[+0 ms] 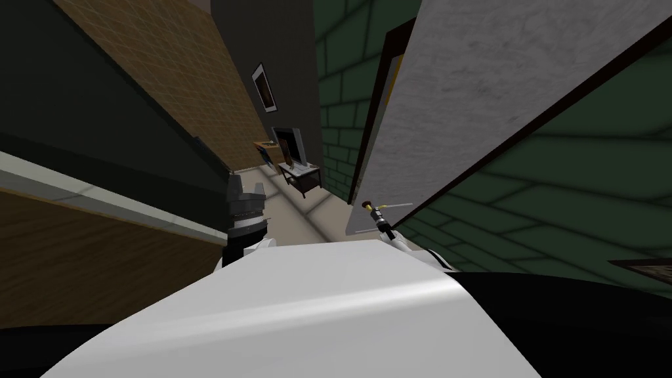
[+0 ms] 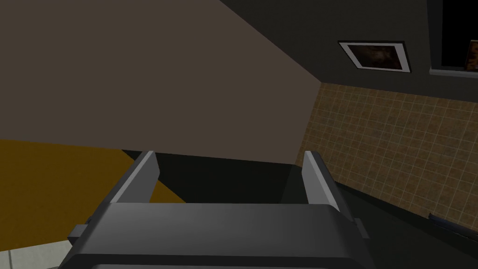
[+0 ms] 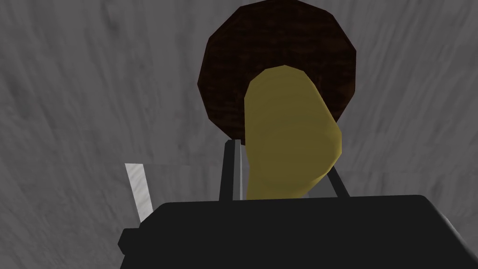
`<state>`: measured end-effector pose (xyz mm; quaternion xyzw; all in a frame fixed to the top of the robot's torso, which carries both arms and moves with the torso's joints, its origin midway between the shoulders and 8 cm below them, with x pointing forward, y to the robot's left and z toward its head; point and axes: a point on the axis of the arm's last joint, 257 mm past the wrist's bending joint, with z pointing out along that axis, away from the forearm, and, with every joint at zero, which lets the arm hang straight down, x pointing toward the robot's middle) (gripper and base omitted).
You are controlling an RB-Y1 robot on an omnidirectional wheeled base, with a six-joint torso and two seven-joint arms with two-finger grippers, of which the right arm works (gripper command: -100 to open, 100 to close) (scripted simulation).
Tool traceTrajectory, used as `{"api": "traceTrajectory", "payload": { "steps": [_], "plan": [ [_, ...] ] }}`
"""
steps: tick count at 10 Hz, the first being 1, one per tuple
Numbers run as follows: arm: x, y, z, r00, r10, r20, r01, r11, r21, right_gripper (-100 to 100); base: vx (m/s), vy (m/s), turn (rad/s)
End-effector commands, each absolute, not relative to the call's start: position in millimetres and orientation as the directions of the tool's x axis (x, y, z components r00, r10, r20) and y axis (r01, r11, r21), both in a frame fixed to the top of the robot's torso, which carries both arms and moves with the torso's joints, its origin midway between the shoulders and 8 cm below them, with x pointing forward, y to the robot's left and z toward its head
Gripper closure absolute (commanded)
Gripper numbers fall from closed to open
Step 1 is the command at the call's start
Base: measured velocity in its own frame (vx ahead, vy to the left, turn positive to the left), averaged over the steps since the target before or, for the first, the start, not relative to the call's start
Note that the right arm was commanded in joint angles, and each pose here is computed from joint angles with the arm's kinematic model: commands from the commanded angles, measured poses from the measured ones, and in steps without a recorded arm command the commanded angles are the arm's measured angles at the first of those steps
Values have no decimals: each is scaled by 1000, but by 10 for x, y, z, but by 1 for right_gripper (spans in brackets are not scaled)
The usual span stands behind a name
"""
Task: Pull the door open
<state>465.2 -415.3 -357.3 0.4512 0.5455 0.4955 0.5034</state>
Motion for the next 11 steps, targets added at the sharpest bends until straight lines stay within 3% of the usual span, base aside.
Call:
{"api": "traceTrajectory", "payload": {
  "steps": [1, 11],
  "plan": [
    [4607, -4199, -3553, -97, 990, -102, -12, 101, 995, 100, -137, -49, 111],
    [4163, -4324, -3555, -176, 979, -102, -19, 100, 995, 100, -140, -71, 106]
  ]
}}
